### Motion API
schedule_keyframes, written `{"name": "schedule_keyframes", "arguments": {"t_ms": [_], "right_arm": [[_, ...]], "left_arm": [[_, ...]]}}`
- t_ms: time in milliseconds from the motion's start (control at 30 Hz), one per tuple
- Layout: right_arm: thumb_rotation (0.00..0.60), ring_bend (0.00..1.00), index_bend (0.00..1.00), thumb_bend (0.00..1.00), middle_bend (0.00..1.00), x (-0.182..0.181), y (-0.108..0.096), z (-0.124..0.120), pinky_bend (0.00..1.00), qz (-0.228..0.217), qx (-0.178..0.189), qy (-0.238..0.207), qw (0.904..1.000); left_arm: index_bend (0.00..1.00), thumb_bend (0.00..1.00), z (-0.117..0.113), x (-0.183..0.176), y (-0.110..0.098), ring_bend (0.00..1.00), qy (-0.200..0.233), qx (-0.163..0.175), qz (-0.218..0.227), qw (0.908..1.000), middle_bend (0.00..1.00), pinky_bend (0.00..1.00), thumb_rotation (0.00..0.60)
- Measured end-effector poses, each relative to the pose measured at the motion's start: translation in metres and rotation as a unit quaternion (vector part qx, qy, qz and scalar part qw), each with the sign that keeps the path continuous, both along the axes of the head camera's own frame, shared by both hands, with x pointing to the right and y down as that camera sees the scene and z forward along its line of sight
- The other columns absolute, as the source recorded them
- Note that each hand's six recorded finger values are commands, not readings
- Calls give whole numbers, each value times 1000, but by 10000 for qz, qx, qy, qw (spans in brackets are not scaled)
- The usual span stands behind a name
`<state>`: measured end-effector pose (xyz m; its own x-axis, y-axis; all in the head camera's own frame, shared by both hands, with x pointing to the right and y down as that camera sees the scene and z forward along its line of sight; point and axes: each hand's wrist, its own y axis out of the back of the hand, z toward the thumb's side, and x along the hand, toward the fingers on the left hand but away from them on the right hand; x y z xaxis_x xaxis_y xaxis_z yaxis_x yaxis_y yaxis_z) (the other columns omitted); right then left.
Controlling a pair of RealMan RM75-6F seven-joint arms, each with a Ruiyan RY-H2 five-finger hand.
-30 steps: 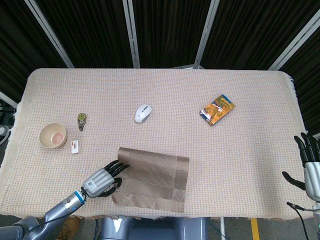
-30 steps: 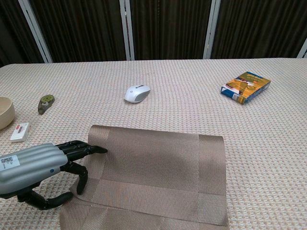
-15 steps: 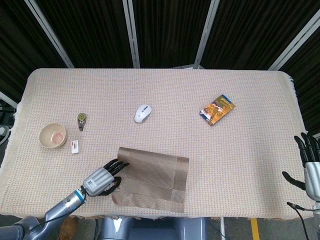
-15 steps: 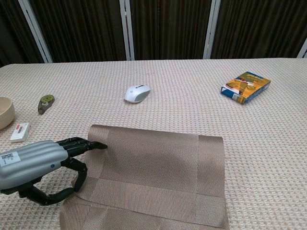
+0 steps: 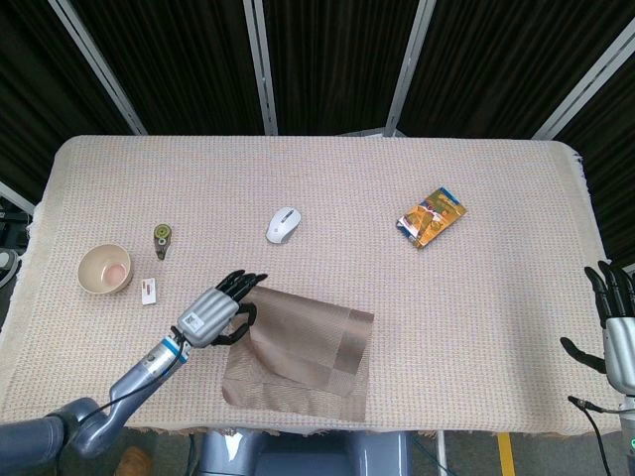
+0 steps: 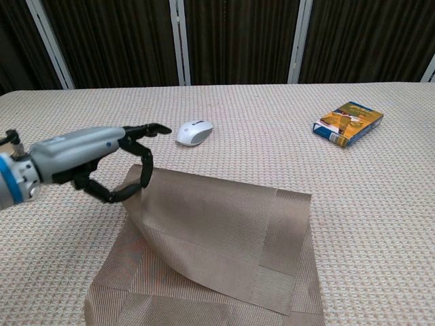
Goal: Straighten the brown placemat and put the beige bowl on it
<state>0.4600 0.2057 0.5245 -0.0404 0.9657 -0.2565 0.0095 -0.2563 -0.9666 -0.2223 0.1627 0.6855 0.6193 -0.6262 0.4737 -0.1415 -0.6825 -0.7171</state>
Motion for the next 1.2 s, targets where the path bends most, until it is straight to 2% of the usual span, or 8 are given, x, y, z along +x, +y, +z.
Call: {"name": "schedule_keyframes", "arguments": {"t_ms": [267, 500, 700, 800, 833, 967, 1033, 1200], "right_arm": [[600, 0, 0, 0, 0, 10, -8, 4, 0, 250, -33, 63, 9997], [600, 0, 0, 0, 0, 16, -11, 6, 0, 392, -29, 163, 9991], [600, 0, 0, 0, 0, 18, -12, 8, 0, 471, -42, 219, 9986], [600, 0, 0, 0, 0, 20, -12, 8, 0, 487, -59, 225, 9985], [600, 0, 0, 0, 0, 20, -12, 9, 0, 487, -64, 222, 9985], [600, 0, 0, 0, 0, 20, -12, 9, 0, 467, -81, 201, 9987], [600, 0, 0, 0, 0, 20, -12, 9, 0, 448, -82, 178, 9988], [600, 0, 0, 0, 0, 15, -10, 7, 0, 346, -71, 118, 9993]], "left_arm": [[661, 496, 4, 19, -87, 0, -116, -261, -924, 9953, 0, 0, 600], [667, 501, 8, 22, -155, 0, -134, -434, -1757, 9834, 0, 0, 600], [670, 507, 21, -8, -187, 0, -394, -405, -2345, 9705, 0, 0, 600], [652, 495, 29, -31, -192, 0, -653, -393, -2489, 9655, 0, 0, 600], [618, 479, 31, -38, -190, 0, -736, -401, -2493, 9648, 0, 0, 600], [42, 75, 39, -66, -177, 0, -1122, -444, -2476, 9613, 0, 0, 600], [0, 0, 37, -77, -174, 0, -1223, -320, -2546, 9587, 0, 0, 600], [0, 0, 8, -106, -167, 0, -1114, 268, -2858, 9514, 0, 0, 600]]}}
